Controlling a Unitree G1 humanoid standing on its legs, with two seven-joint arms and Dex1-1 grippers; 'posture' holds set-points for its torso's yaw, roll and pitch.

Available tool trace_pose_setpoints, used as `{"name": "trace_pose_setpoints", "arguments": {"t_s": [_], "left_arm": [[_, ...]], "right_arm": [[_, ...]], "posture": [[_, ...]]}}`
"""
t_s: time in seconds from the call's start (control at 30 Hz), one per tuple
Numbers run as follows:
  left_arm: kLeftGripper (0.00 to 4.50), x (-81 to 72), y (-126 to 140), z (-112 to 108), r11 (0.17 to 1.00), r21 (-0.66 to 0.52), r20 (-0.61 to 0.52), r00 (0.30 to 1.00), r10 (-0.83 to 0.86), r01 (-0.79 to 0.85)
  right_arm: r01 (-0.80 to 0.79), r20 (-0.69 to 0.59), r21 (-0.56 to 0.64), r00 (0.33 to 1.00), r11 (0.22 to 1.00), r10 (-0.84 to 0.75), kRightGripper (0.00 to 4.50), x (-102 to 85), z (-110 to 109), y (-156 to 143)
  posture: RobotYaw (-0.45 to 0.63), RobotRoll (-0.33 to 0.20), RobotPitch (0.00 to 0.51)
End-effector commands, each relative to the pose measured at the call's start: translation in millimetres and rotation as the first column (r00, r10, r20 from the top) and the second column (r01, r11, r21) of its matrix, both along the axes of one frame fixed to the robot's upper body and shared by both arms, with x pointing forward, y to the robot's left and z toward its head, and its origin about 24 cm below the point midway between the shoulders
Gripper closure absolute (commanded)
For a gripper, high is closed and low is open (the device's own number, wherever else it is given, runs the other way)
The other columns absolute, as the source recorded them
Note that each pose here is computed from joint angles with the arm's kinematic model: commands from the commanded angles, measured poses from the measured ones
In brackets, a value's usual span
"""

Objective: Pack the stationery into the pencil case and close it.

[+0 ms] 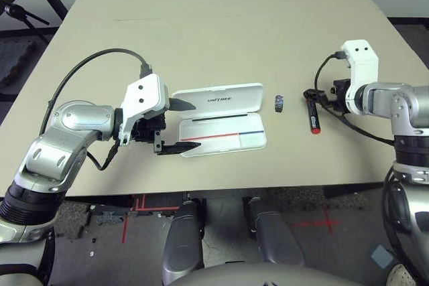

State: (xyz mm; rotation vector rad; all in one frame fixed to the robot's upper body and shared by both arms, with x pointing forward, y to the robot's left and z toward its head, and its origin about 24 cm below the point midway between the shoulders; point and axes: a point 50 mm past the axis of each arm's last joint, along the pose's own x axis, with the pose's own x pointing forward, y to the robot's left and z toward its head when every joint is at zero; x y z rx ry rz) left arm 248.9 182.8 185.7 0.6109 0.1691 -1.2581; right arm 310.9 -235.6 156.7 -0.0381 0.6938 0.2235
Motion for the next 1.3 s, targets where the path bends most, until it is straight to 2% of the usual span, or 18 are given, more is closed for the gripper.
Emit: {"name": "trace_pose_setpoints", "arguments": {"t_s": [0.03,0.37,0.5,0.73,0.77,0.8,0.97,1.07,1.2,1.3], "left_arm": [[0.04,-2.7,-2.5,-4.6,1.0,0.024,-0.005,1.0,-0.012,0.012],[0.04,-2.5,-5.4,-7.1,1.0,0.024,-0.009,1.0,-0.019,0.02],[0.0,-2.5,-5.2,-7.0,1.0,0.024,-0.007,1.0,-0.015,0.016],[0.0,-2.4,-3.0,-5.7,1.0,0.03,0.0,1.0,0.002,-0.002],[0.0,-2.1,-2.6,-5.5,0.999,0.031,0.002,1.0,0.006,-0.006],[0.0,-1.6,-2.0,-5.3,0.999,0.034,0.005,1.0,0.01,-0.01],[0.0,-1.3,0.5,-4.3,0.999,0.041,0.008,1.0,0.015,-0.016],[0.0,-0.9,2.0,-3.9,0.999,0.045,0.011,1.0,0.021,-0.021],[0.0,1.8,7.3,-1.2,0.998,0.052,0.026,0.999,0.046,-0.047],[0.0,1.5,10.2,-0.6,0.997,0.06,0.025,0.998,0.049,-0.051]], "right_arm": [[-0.021,-0.05,0.006,0.999,1.0,0.022,0.0,-9.5,-3.0,3.5],[-0.032,-0.087,0.014,0.996,0.999,0.033,0.0,-14.0,-13.2,9.0],[-0.01,-0.077,0.013,0.997,1.0,0.01,0.9,-10.8,-14.7,3.3],[0.007,-0.04,-0.023,0.999,1.0,-0.008,3.58,-2.8,-4.1,-11.7],[0.003,-0.037,-0.028,0.999,1.0,-0.004,3.91,-2.2,-2.7,-12.6],[-0.006,-0.035,-0.03,0.999,1.0,0.004,4.03,-1.7,-0.3,-13.0],[-0.069,0.0,-0.055,0.998,0.996,0.069,4.03,0.2,16.3,-15.6],[-0.172,0.045,-0.078,0.983,0.982,0.176,4.03,-1.4,31.7,-12.8],[-0.346,0.076,-0.149,0.93,0.926,0.359,4.03,-9.0,51.1,-6.2],[-0.479,0.081,-0.193,0.862,0.856,0.501,4.03,-15.0,62.1,1.8]], "posture": [[-0.05,0.0,0.229],[-0.05,0.0,0.232],[-0.05,0.0,0.232],[-0.04,0.0,0.227],[-0.04,0.0,0.227],[-0.04,0.0,0.225],[-0.04,0.0,0.22],[-0.03,0.0,0.217],[-0.03,0.0,0.216],[-0.03,0.0,0.218]]}}
